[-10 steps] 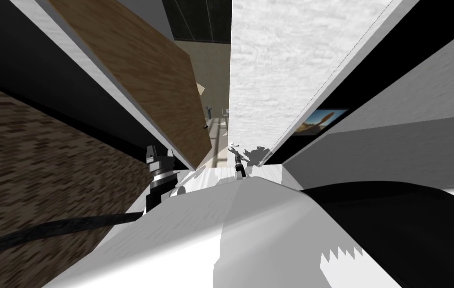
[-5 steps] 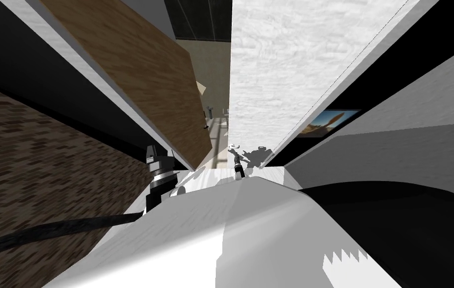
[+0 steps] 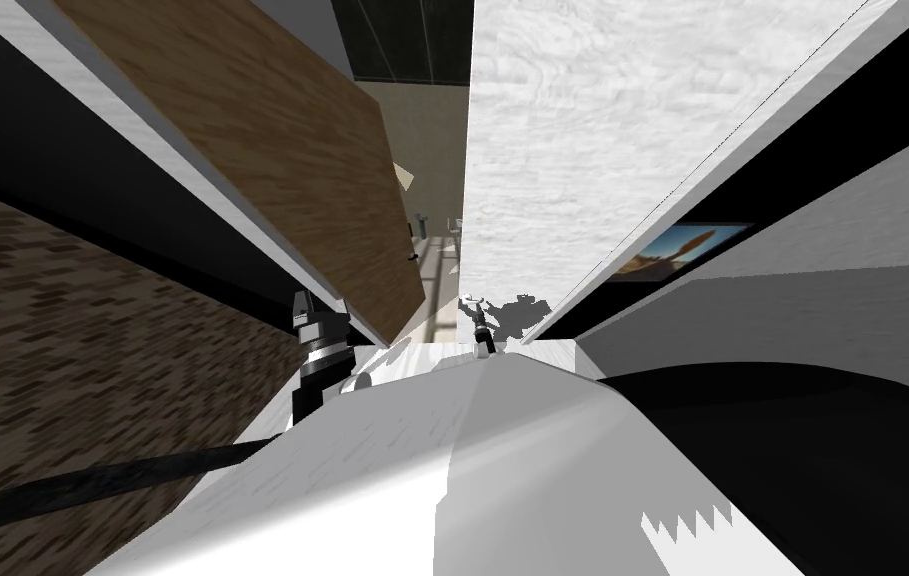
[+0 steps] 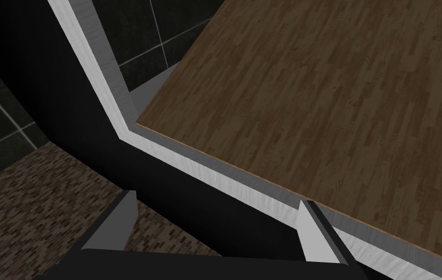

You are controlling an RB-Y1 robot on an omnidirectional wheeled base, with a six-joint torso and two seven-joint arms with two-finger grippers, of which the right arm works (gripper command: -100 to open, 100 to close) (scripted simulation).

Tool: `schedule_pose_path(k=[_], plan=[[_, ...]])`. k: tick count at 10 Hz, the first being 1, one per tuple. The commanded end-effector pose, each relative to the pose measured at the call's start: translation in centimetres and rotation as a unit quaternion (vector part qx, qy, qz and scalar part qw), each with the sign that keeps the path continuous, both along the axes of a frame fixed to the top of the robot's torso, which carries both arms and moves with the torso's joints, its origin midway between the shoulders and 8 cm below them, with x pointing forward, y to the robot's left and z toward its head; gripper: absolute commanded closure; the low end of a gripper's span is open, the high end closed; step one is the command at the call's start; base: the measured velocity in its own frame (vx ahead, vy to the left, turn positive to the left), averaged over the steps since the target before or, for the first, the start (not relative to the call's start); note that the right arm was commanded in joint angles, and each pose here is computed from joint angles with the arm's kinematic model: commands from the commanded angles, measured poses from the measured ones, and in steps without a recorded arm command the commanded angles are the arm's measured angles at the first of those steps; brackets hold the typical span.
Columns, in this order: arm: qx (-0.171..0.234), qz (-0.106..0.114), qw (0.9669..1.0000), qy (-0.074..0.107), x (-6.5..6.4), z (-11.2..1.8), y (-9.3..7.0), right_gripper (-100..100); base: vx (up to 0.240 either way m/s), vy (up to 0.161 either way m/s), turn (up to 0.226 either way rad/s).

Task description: Push the door open

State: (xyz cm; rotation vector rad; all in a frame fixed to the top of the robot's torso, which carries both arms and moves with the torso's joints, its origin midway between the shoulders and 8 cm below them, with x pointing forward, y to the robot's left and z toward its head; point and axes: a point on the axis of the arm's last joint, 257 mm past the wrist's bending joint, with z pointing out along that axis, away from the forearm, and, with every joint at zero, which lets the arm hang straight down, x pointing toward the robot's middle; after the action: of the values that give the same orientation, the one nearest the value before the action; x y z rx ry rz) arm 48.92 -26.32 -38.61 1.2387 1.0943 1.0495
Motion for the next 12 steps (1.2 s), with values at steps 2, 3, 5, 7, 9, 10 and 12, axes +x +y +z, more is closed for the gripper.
schedule_pose_path(k=[2,3,5,7,9,10,12], plan=[[0.002,-0.002,1.0000,0.001,-0.1,-0.1,-0.1,-100,0.185,-0.039,0.015],[0.010,-0.002,1.0000,0.002,-0.1,-0.3,0.5,-100,0.188,-0.045,0.020],[0.012,-0.002,0.9999,0.002,-0.2,-0.3,0.6,-100,0.143,-0.026,0.017],[0.012,-0.002,0.9999,0.002,-0.2,-0.3,0.6,100,-0.020,0.002,-0.005],[0.012,-0.002,0.9999,0.002,-0.2,-0.3,0.6,100,-0.008,-0.001,0.009],[0.012,-0.002,0.9999,0.002,-0.2,-0.3,0.6,100,0.000,0.000,0.000],[0.009,-0.009,0.9999,-0.001,0.0,0.0,-0.4,100,0.055,0.004,-0.010]])
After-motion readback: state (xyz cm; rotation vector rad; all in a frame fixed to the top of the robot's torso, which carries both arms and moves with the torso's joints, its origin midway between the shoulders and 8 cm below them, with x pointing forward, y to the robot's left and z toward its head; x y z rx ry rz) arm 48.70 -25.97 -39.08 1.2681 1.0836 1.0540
